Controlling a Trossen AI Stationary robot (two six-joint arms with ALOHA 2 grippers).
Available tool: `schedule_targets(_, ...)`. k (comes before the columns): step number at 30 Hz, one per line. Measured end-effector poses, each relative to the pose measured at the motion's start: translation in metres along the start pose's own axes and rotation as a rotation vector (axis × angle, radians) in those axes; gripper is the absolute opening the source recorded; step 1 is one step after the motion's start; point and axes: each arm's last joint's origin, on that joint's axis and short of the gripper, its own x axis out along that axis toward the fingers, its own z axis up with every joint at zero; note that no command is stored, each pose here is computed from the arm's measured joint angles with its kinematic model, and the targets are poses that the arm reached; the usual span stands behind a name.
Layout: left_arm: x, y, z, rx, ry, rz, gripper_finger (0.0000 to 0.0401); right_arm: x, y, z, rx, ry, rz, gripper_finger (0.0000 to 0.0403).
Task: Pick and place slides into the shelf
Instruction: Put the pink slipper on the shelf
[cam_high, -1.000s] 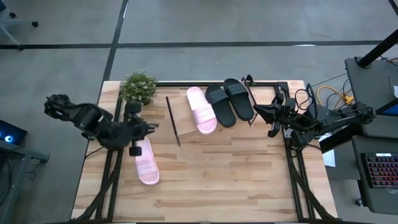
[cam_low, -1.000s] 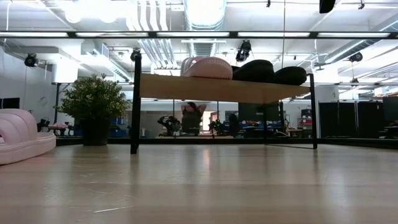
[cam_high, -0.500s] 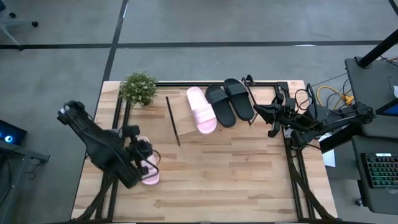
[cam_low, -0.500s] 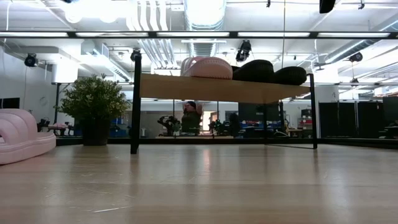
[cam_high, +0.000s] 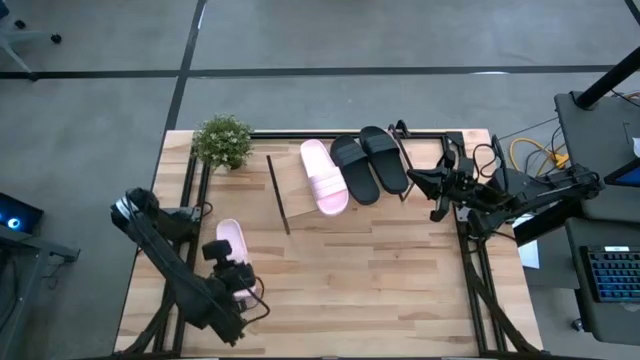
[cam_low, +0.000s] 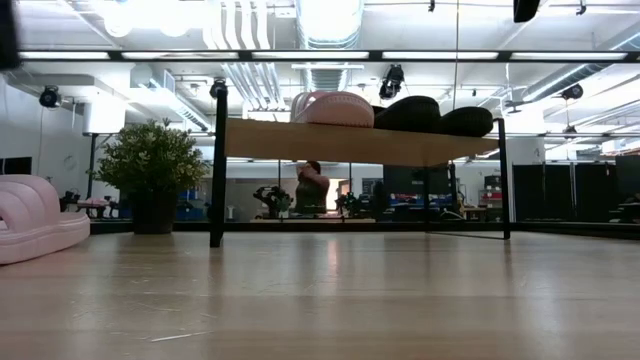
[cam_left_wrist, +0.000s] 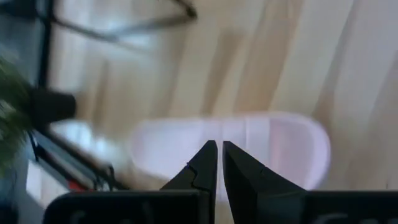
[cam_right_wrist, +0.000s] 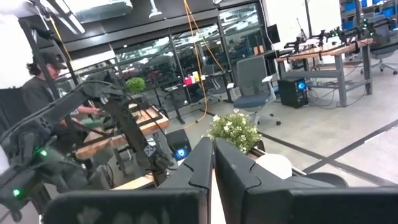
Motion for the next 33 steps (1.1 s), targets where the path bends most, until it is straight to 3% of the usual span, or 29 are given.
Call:
schedule_targets(4, 0.009, -0.008, -0.006, -0.028, 0.128, -0.007, 0.0011, 0.000, 0.000, -0.001, -0.006, 0.010, -0.002, 0.0009)
schedule_targets(8, 0.006, -0.004, -0.007, -0.028, 0.139, -0.026, 0.0031, 0.000, -0.001, -0.003, -0.019, 0.028, -0.006, 0.0009)
schedule_targets(11, -0.003, 0.009, -0.008, -0.068, 0.119, -0.074, 0.0080, 0.000, -0.001, -0.005, -0.028, 0.043, -0.008, 0.0009)
schedule_targets(16, -0.015, 0.030, -0.010, -0.238, 0.072, -0.114, 0.0201, 0.000, -0.001, -0.006, -0.044, 0.056, -0.011, 0.0009)
schedule_targets(20, -0.017, 0.033, -0.009, -0.307, 0.047, -0.159, 0.0266, 0.000, -0.002, -0.008, -0.057, 0.070, -0.014, 0.0009)
schedule_targets(26, -0.015, 0.028, -0.009, -0.290, 0.066, -0.165, 0.0274, 0.000, -0.002, -0.008, -0.061, 0.074, -0.015, 0.0009)
schedule_targets(33, 0.004, 0.004, -0.009, -0.208, 0.097, -0.064, 0.0251, 0.000, -0.002, -0.009, -0.087, 0.077, -0.015, 0.0009)
